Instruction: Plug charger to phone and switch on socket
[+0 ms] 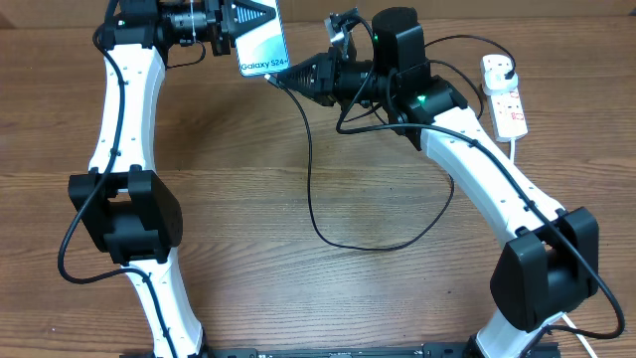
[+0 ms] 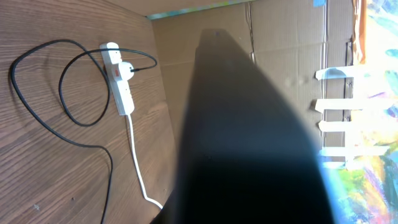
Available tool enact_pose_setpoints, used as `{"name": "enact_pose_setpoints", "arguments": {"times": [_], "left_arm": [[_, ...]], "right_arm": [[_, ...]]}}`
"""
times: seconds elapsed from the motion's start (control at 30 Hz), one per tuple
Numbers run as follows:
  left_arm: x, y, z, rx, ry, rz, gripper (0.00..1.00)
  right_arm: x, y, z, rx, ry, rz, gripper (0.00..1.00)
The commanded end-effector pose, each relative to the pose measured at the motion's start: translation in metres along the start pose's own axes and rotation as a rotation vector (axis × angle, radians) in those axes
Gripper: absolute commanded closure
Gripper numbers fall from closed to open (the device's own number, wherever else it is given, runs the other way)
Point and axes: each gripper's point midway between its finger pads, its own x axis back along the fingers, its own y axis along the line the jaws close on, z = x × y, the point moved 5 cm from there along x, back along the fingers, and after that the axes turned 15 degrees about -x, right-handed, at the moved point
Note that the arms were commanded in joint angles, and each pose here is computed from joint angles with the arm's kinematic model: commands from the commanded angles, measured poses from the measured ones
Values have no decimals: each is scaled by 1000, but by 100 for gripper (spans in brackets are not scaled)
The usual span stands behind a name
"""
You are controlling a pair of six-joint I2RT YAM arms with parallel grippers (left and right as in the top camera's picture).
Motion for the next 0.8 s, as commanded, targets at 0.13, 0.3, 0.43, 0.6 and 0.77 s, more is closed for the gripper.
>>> {"name": "enact_pose_setpoints", "arguments": {"times": [0.13, 0.3, 0.43, 0.6, 0.77], "left_arm": [[-5, -18, 4, 40, 32, 43, 95], [-6, -16, 3, 40, 22, 25, 95], [-5, -13, 2, 38, 10, 4, 96], [9, -1, -7, 41, -56, -78, 95], [28, 2, -11, 46, -84, -82, 96]], "right_arm": [[10, -14, -20, 9, -101, 64, 96], [11, -25, -15, 27, -75, 113, 96], [13, -53, -10, 51, -101, 272, 96], [9, -83, 1, 121, -89, 454, 90], [-9, -112, 10, 113, -26, 522, 82]]}}
